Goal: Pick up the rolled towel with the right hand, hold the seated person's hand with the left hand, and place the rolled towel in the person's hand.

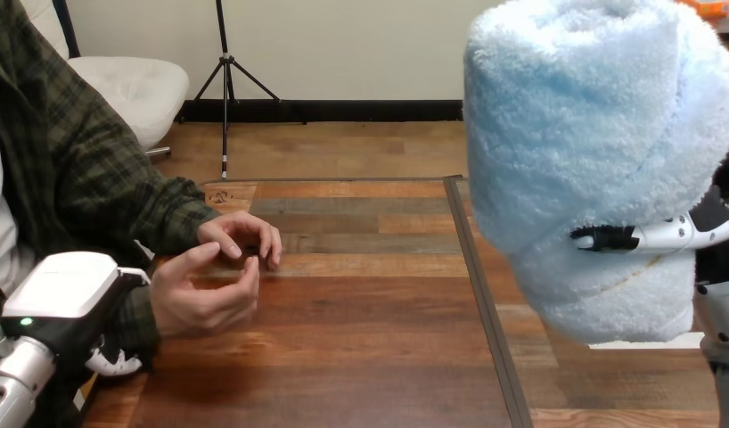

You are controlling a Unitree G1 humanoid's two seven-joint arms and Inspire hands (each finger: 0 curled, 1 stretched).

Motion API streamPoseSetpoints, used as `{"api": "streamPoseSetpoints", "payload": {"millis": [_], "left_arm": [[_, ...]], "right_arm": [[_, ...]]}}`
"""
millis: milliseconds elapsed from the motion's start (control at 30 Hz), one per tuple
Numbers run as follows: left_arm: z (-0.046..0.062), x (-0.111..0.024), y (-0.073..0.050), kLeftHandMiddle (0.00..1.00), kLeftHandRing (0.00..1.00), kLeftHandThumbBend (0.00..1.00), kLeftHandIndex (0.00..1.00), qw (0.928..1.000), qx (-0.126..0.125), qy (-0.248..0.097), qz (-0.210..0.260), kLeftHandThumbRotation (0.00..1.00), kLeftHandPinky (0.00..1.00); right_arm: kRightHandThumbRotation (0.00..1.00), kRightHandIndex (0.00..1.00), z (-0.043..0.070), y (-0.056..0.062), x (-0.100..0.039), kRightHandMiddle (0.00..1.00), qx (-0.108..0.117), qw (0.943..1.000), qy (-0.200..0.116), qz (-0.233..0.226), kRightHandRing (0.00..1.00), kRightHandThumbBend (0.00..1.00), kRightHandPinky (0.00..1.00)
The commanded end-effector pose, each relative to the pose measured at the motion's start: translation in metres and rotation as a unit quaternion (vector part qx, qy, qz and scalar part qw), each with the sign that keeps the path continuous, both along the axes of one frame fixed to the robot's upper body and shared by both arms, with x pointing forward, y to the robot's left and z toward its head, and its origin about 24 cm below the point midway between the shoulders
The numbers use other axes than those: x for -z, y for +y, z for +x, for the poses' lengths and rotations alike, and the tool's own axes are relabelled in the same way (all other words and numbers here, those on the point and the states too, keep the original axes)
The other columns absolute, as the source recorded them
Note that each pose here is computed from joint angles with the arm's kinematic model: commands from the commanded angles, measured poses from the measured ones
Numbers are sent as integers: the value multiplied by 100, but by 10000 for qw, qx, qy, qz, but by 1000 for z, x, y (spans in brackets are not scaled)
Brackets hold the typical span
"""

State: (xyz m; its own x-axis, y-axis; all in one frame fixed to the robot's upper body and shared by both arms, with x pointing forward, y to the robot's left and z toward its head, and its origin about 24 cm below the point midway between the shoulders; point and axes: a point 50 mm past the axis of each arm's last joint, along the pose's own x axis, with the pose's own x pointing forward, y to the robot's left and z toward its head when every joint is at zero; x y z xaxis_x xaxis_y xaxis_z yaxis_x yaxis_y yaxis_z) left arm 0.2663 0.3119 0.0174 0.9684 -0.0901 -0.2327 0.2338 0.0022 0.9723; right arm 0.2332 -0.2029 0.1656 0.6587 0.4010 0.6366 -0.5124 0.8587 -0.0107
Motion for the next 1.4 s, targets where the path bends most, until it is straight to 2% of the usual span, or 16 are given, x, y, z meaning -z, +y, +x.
{"api": "streamPoseSetpoints", "payload": {"millis": [0,200,533,1033,1367], "left_arm": [[7,-4,2,61,58,100,60,9999,-69,-72,-20,6,55],[7,-3,1,54,52,98,55,9999,-79,-64,-68,1,50],[6,-4,-1,47,44,95,48,9997,-53,-157,-190,0,42],[5,-3,-1,41,38,91,41,9986,-139,-256,-442,0,37],[4,-7,-5,40,36,91,40,9958,14,-528,-743,0,34]], "right_arm": [[0,26,-1,2,-19,25,11,9988,-483,125,22,78,13],[0,26,0,1,-19,24,12,9986,-498,162,22,77,12],[0,26,2,1,-20,24,44,9983,-556,150,21,77,11],[0,26,5,2,-20,24,7,9984,-552,149,20,76,11],[0,28,9,5,-16,25,-105,9988,-454,125,20,76,11]]}}
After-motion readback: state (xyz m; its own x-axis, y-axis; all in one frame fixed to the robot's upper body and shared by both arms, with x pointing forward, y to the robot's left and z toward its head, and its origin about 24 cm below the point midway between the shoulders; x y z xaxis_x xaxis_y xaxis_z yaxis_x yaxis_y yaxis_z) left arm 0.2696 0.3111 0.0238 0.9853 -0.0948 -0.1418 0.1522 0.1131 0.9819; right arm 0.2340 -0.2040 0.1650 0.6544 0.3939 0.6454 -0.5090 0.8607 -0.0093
